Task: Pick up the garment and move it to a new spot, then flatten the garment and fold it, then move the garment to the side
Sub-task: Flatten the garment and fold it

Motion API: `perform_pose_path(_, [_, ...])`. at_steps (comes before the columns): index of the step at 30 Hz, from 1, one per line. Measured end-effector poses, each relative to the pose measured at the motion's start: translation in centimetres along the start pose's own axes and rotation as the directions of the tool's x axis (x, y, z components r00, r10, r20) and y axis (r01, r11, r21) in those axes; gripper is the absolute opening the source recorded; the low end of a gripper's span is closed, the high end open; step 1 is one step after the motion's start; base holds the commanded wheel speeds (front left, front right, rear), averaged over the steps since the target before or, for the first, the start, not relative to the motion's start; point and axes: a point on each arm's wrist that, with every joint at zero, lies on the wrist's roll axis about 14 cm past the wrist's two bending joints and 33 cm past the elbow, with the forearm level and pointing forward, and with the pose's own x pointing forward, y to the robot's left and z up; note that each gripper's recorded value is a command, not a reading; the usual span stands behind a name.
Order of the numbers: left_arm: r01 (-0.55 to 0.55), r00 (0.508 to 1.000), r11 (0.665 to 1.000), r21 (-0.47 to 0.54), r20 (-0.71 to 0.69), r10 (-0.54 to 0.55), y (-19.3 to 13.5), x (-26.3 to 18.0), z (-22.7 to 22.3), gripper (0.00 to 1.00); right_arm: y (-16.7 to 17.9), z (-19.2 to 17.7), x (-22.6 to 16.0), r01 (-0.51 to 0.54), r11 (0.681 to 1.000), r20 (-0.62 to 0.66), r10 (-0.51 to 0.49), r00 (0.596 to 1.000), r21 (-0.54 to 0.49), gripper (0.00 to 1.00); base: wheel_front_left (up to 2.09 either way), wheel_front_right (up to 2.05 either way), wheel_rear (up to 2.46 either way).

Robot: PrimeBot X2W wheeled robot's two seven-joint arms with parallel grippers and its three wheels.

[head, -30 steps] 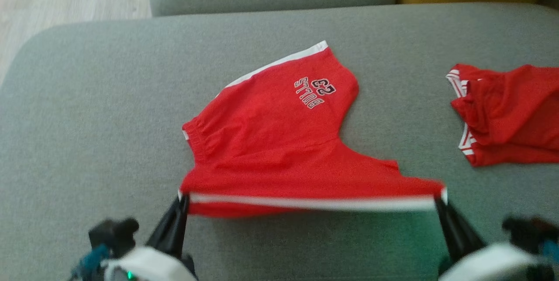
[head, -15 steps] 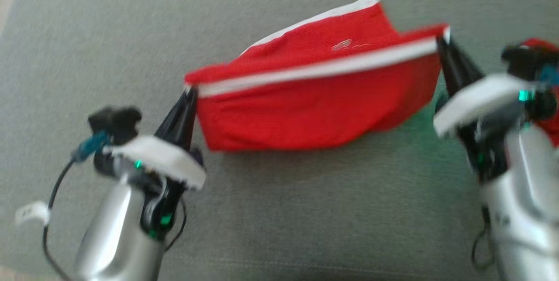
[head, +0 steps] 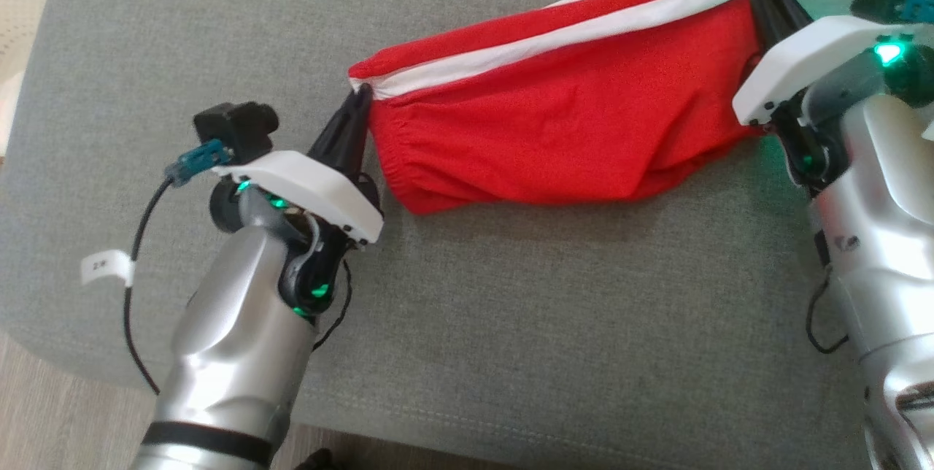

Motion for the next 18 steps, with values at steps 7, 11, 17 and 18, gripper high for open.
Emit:
perform_pose_path(7, [0.038,0.999,0.999,0.000,-0.012,-0.038,-1.2,0.8,-1.6,1.00,-0.6,0.2,0.1,0.012,1.000,0.077,-0.011,0.997,-0.021,1.00,0.00,0.00,0.00])
perform_pose_path(11, [0.038,0.999,0.998,0.052,0.037,-0.040,-1.9,1.0,-0.9,1.00,-0.5,1.8,-0.9,0.012,0.999,0.177,-0.004,0.984,-0.048,1.00,0.00,0.00,0.00])
perform_pose_path(17, [-0.027,0.983,0.985,0.169,0.185,-0.005,-1.7,0.1,3.1,1.00,0.1,6.2,-3.5,0.014,0.992,0.345,0.031,0.938,-0.128,1.00,0.00,0.00,0.00])
perform_pose_path(18, [-0.038,0.976,0.982,0.183,0.218,-0.003,-1.6,-0.3,3.9,1.00,0.1,6.6,-4.2,0.018,0.991,0.365,0.033,0.930,-0.135,1.00,0.00,0.00,0.00])
